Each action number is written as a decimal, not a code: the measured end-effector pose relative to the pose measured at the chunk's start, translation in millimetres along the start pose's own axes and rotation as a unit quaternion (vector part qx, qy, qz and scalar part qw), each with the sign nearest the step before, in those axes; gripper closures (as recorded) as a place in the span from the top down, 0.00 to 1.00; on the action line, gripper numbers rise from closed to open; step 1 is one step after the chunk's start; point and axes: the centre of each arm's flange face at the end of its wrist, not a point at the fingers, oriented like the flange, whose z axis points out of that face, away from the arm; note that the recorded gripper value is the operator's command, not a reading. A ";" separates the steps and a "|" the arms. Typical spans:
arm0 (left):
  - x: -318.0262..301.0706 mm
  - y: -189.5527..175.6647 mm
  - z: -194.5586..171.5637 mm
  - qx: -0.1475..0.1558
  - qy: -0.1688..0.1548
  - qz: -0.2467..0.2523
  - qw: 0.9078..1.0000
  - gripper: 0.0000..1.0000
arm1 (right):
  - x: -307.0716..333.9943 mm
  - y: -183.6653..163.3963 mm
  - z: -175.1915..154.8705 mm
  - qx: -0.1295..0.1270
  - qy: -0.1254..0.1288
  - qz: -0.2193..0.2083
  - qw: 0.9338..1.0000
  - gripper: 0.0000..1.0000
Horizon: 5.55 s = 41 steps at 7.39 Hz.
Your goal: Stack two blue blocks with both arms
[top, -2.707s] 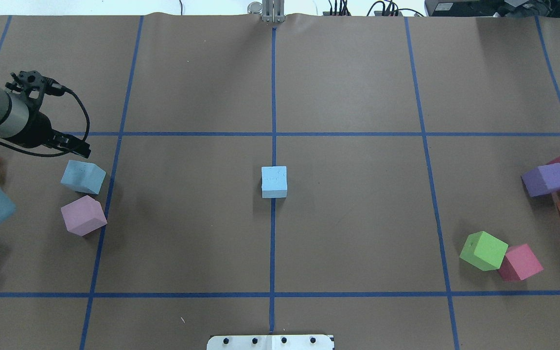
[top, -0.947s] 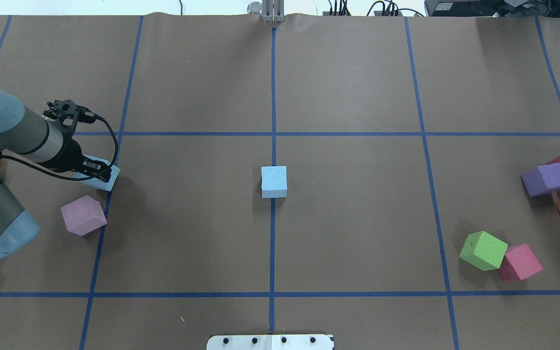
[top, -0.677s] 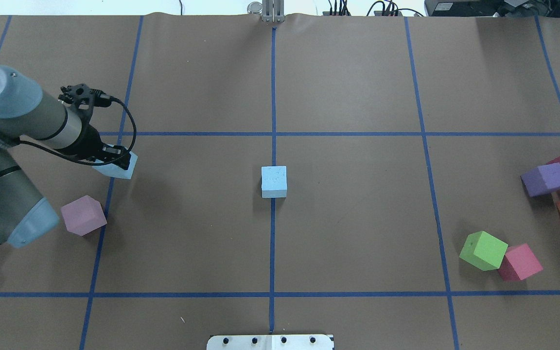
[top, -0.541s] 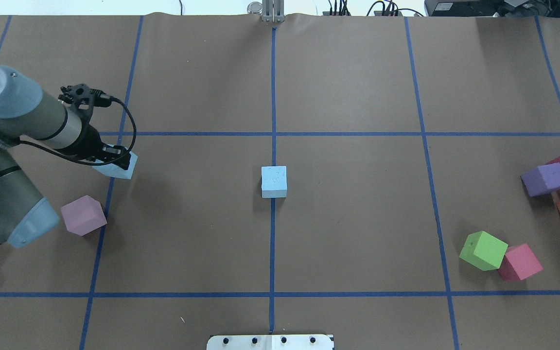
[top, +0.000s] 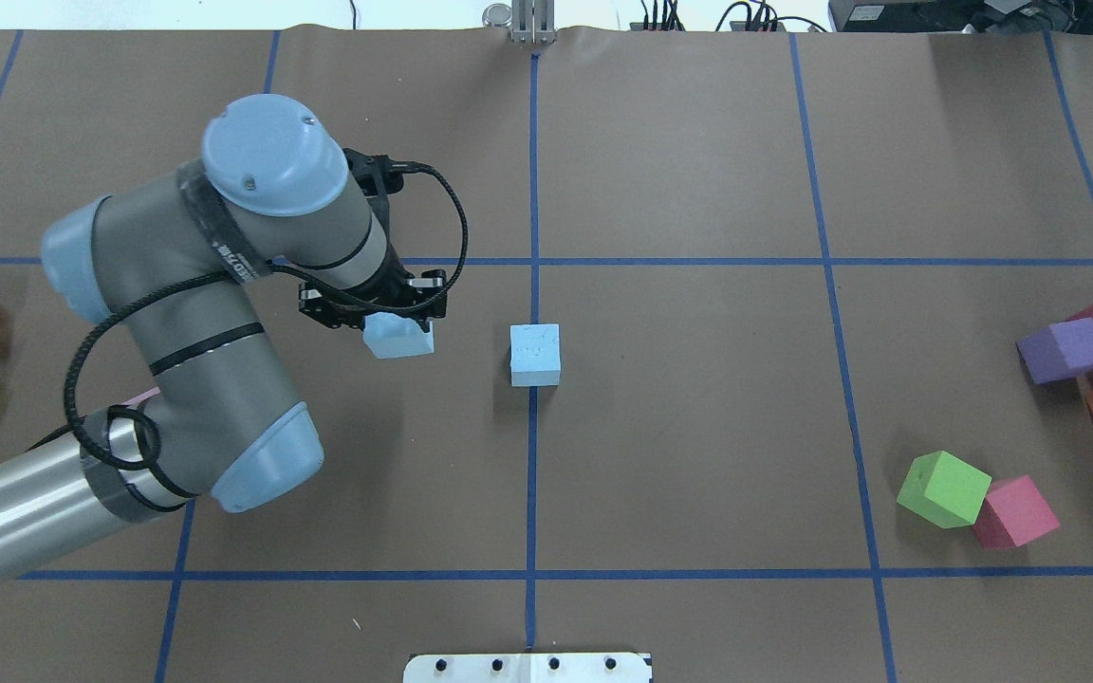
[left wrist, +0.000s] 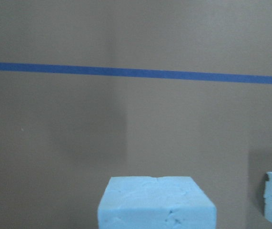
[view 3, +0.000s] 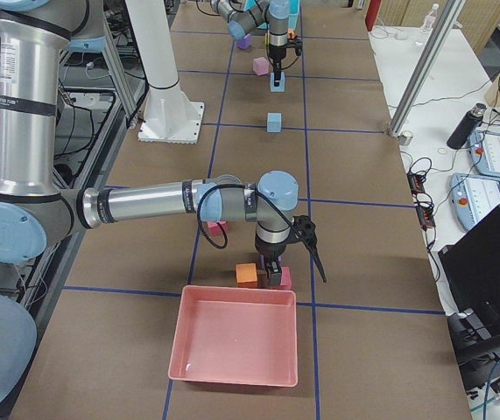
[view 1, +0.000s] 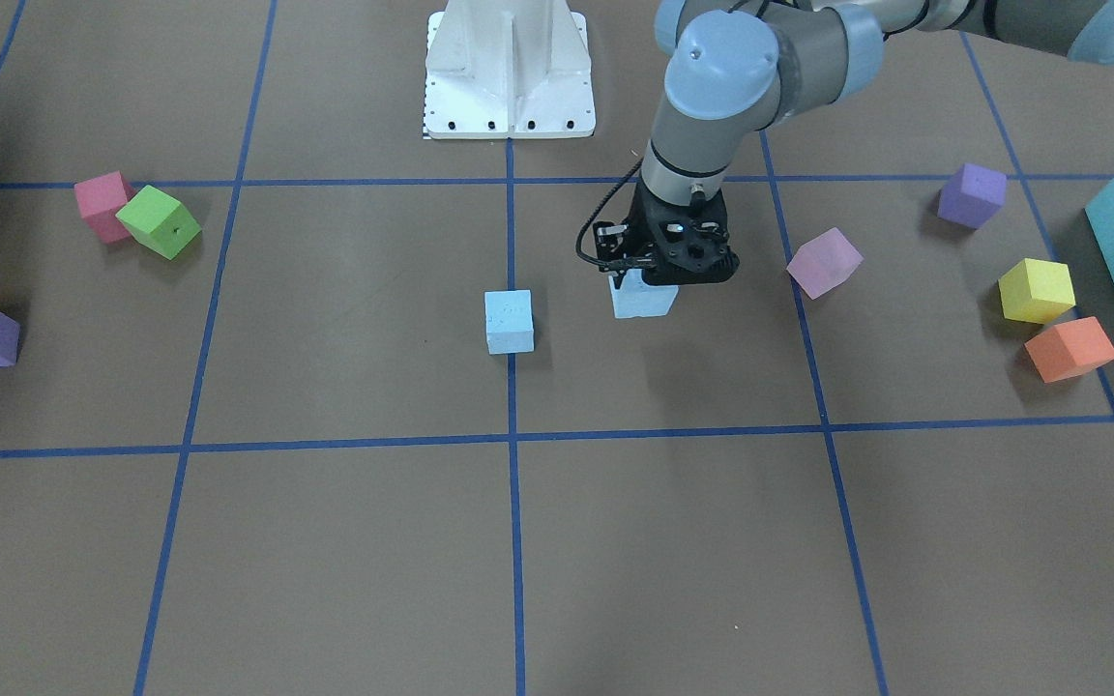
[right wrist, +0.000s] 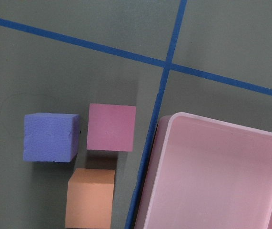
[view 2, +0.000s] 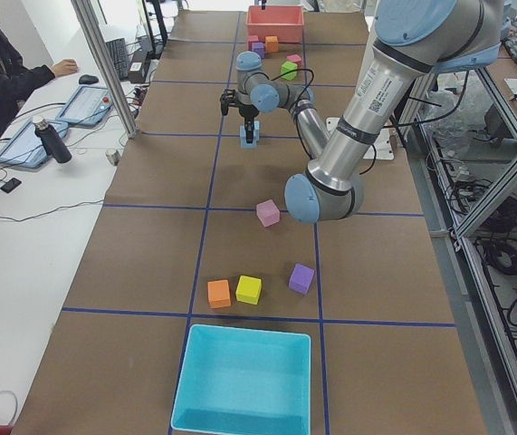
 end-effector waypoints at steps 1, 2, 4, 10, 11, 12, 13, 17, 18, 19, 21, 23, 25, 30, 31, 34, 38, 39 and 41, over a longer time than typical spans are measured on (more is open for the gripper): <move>29.5 0.8 0.8 -0.001 0.003 -0.009 1.000 0.00 | -0.1 0.0 0.0 0.000 -0.001 0.001 1.000 1.00; 53.7 4.2 4.5 0.001 0.002 -0.009 1.000 0.00 | -0.2 0.0 0.0 0.000 -0.001 0.002 1.000 1.00; 92.3 16.6 18.6 0.009 -0.007 0.002 1.000 0.00 | -0.2 0.0 0.0 0.000 -0.001 0.002 1.000 1.00; 129.4 9.5 36.7 0.006 -0.025 0.012 1.000 0.22 | 0.0 0.1 0.6 -0.001 -0.001 0.003 1.000 1.00; 128.3 9.3 38.2 0.006 -0.025 0.014 1.000 0.35 | -0.1 0.0 0.9 -0.001 -0.001 0.003 1.000 1.00; 128.6 9.4 37.8 0.006 -0.024 0.015 1.000 0.45 | -0.1 0.0 0.9 -0.001 -0.001 0.003 1.000 1.00; 129.1 9.4 37.6 0.006 -0.023 0.016 1.000 0.59 | 0.0 0.0 1.2 -0.001 -0.001 0.003 1.000 1.00; 129.8 13.6 41.8 0.008 -0.025 0.019 0.999 0.98 | 0.5 0.0 2.0 -0.002 -0.002 0.004 1.000 1.00; 131.3 16.2 42.3 0.015 -0.026 0.022 0.999 0.98 | 0.6 0.1 2.2 -0.002 -0.002 0.004 1.000 1.00; 134.0 18.7 36.9 0.020 -0.022 0.025 0.999 0.98 | 0.6 0.2 2.2 -0.002 -0.002 0.004 1.000 1.00; 134.8 21.1 6.0 0.032 -0.001 0.032 0.999 0.98 | 0.6 0.2 2.2 -0.002 -0.002 0.003 1.000 1.00; 98.7 4.1 -40.4 0.045 0.004 0.055 0.997 0.98 | 1.6 0.6 3.2 -0.003 -0.001 0.004 1.000 1.00; -19.0 -44.4 -72.0 0.037 -0.010 0.120 0.992 0.98 | 3.8 1.8 5.6 -0.006 -0.001 0.006 1.000 1.00; -402.6 -150.9 -135.6 -0.010 -0.043 0.238 0.970 0.98 | 5.7 3.1 8.6 -0.009 -0.005 0.008 1.000 1.00; -481.2 -157.3 -145.1 -0.015 -0.051 0.245 0.968 0.98 | 5.7 3.1 8.7 -0.009 -0.005 0.009 1.000 1.00; -643.6 -156.9 -149.8 -0.011 -0.061 0.213 0.975 0.98 | 4.8 2.0 7.4 -0.007 -0.005 0.008 1.000 1.00; -652.7 -138.9 -155.5 0.012 -0.063 0.232 0.971 0.98 | 3.7 0.7 6.0 -0.005 -0.006 0.008 1.000 1.00; -650.9 -138.2 -157.0 0.014 -0.063 0.234 0.970 0.98 | 3.3 0.5 5.8 -0.005 -0.007 0.009 1.000 1.00; -653.4 -133.6 -155.1 0.012 -0.062 0.230 0.971 0.98 | 2.6 0.3 5.5 -0.004 -0.009 0.011 1.000 1.00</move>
